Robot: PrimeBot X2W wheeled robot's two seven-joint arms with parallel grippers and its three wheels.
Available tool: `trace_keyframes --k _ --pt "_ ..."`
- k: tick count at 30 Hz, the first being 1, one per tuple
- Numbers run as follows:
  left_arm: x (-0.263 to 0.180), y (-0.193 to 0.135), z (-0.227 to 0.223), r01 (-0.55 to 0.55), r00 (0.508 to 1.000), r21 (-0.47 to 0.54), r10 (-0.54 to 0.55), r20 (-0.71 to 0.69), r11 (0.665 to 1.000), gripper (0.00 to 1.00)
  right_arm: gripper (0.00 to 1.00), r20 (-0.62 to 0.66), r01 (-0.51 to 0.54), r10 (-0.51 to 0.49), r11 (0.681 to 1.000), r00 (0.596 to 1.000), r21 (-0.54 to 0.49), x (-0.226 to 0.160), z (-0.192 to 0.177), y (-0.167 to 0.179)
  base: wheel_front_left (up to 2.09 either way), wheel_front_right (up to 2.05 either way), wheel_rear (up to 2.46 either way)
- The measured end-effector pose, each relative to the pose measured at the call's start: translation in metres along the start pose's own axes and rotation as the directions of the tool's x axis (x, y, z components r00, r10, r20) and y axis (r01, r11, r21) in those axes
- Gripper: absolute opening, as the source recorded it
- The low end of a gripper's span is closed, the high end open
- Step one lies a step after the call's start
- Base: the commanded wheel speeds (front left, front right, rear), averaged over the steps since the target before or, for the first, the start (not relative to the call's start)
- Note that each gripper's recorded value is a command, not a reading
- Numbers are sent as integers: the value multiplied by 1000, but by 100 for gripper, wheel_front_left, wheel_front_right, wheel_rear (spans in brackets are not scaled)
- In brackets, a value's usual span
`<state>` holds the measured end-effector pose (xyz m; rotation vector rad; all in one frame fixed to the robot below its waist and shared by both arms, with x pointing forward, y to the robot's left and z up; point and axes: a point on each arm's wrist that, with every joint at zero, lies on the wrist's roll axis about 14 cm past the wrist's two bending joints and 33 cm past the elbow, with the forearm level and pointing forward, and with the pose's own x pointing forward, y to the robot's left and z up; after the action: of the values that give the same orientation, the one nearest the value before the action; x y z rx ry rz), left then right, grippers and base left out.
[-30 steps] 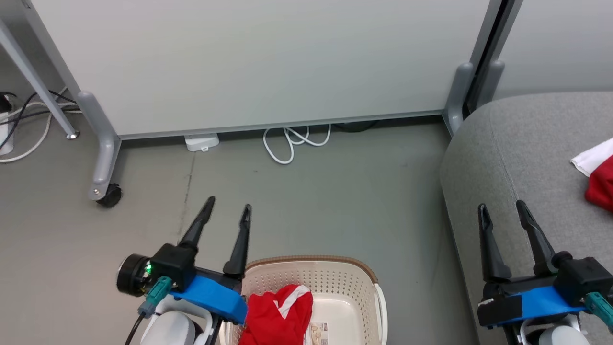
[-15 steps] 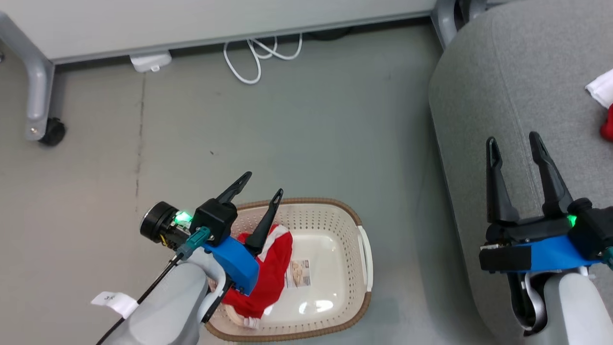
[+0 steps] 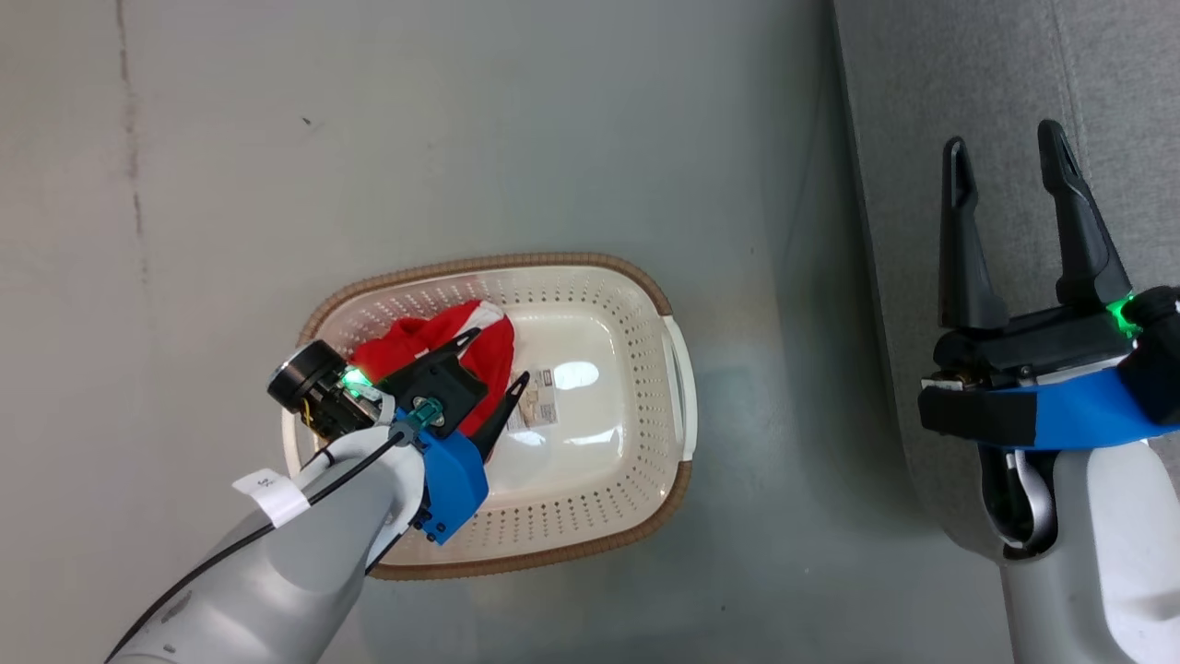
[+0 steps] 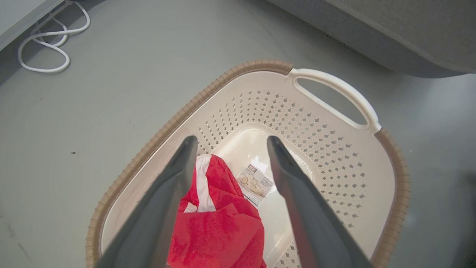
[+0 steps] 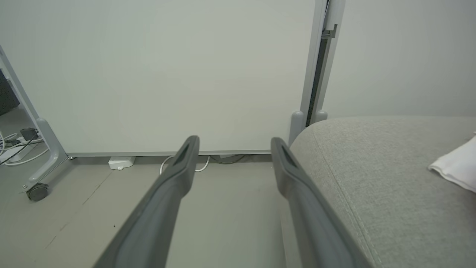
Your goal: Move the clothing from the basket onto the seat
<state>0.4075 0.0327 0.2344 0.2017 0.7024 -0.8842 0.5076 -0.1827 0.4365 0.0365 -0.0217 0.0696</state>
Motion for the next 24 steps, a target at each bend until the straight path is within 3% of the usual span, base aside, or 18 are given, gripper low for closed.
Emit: trace_keyframes --k 7,13,24 --pt "23 -8 -62 112 977 60 -99 -187 992 100 100 -36 -2 1 1000 999 -30 16 -30 -5 0 0 0" --pt "32 -1 -110 179 923 125 -123 -364 976 100 100 -68 -6 3 999 998 -48 23 -55 -9 0 0 0" --pt "49 -2 -169 341 827 254 -160 -538 905 100 100 -119 -14 6 998 993 -65 29 -95 -13 0 0 0"
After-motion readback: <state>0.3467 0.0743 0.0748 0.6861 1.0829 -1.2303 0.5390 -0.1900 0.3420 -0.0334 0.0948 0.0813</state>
